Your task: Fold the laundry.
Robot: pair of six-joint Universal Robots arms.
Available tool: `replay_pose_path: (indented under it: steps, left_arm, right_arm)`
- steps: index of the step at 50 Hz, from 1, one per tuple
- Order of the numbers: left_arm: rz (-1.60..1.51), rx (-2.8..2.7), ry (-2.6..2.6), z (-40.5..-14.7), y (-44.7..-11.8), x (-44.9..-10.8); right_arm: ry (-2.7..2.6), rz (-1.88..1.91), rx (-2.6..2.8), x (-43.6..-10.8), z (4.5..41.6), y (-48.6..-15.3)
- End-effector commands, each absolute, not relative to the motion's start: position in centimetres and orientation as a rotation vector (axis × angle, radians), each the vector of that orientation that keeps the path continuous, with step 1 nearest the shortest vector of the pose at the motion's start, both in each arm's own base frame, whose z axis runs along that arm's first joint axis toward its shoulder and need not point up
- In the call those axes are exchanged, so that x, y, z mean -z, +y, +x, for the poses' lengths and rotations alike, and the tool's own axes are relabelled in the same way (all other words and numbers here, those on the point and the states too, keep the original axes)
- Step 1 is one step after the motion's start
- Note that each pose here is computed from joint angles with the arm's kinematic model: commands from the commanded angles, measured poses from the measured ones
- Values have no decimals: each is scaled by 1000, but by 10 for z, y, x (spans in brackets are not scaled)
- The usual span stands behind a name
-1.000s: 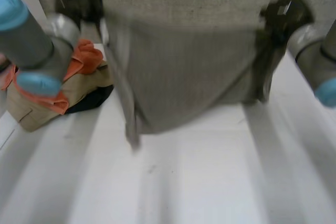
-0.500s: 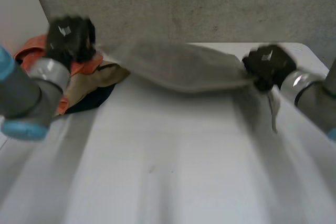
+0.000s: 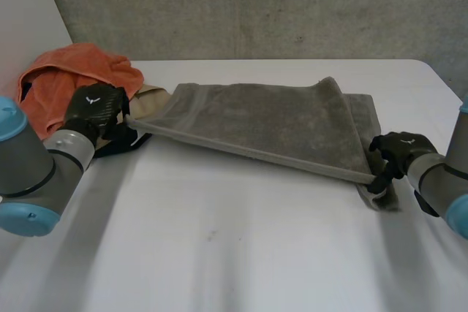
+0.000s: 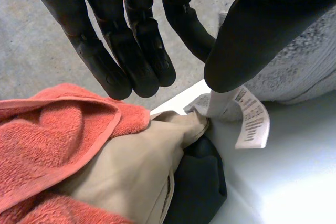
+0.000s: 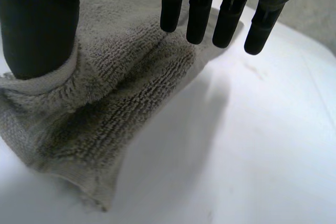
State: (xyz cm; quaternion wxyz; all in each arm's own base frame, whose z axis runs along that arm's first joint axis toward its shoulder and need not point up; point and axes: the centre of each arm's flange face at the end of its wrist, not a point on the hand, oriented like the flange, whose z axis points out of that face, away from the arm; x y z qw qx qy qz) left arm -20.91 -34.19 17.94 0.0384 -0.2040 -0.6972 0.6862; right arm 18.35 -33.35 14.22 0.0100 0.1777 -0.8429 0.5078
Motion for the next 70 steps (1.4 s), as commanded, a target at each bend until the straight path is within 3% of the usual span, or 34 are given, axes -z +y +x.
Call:
replay_pose_path:
  steps: [1,16,23,30,43,62,70]
  left_arm:
    - [-608,-2104,-2157,-201,-340,-181]
    - [-630,-2032,-2159,-206,-322,-184]
    - [-801,-1909,-2068,-230,-294,-173]
    - [-935,-1870,-2061,-240,-287,-159]
    - [-1070,-1683,-2057,-260,-269,-139]
    - [-1092,-1675,-2110,-269,-261,-135]
    - [-1122,-1658,-2175,-273,-270,-126]
  right_arm:
    - [-2795,518,-1532,-146,177,-325]
    - [-2703,981,-1455,-207,175,-298]
    - [-2674,1194,-1210,-206,168,-275]
    - [-2735,1087,-1254,-202,168,-267]
    - [-2691,934,-1524,-189,180,-277]
    - [-2574,818,-1697,-205,192,-305]
    - [-2522,593,-1779,-210,193,-345]
